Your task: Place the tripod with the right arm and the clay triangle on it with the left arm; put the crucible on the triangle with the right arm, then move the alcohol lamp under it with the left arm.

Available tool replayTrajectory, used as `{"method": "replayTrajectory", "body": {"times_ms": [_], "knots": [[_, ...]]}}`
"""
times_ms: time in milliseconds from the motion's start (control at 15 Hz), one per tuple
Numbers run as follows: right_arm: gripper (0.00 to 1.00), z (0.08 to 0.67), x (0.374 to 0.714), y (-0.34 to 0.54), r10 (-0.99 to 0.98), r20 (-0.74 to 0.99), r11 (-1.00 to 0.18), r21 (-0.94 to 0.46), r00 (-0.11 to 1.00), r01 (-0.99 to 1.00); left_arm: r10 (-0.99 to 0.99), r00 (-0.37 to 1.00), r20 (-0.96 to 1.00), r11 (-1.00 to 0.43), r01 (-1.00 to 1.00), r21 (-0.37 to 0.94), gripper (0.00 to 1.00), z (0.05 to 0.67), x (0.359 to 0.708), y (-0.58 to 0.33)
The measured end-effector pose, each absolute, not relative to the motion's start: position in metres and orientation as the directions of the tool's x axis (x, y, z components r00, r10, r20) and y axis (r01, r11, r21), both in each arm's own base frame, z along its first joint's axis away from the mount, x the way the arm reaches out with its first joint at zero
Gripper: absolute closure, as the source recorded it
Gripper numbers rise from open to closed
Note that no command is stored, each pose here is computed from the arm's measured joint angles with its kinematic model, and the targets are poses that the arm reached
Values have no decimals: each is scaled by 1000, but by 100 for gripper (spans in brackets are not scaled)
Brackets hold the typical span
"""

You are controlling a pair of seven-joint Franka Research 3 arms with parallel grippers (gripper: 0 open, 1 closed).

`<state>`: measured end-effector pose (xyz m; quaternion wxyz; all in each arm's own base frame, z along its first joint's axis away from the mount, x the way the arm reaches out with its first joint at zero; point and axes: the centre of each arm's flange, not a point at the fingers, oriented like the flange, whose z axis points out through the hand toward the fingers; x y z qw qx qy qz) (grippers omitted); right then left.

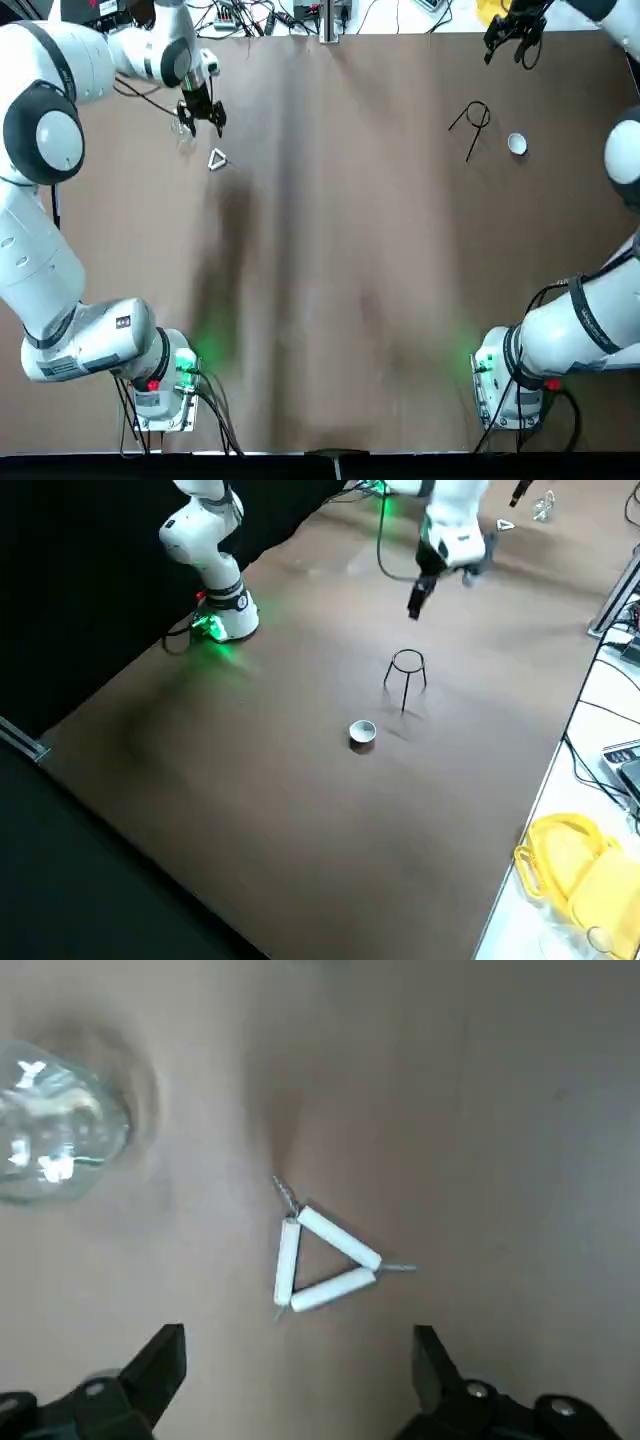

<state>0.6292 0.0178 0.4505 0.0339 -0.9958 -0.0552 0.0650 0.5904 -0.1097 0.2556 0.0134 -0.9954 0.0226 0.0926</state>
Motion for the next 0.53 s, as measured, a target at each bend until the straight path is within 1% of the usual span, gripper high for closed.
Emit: {"method": "replayTrajectory", "body": {"times_ms": [133,267,333,467,533], "knots": [[0,411,641,14,132,-147,-989,-78,980,122,-54,983,-175,-998,-59,-26,1,228,582,-100],[0,382,648,14,136,-161,-989,-78,978,125,-61,984,-167,-997,-67,-30,10,212,577,-90],[0,374,650,13,134,-169,-989,-78,976,122,-58,985,-161,-998,-63,-28,11,208,578,-85],[0,367,651,8,126,-177,-990,-78,976,114,-56,986,-155,-998,-60,-22,25,203,579,-80],[0,363,652,2,117,-172,-992,-76,978,105,-55,986,-156,-998,-59,-20,29,201,579,-79]]}}
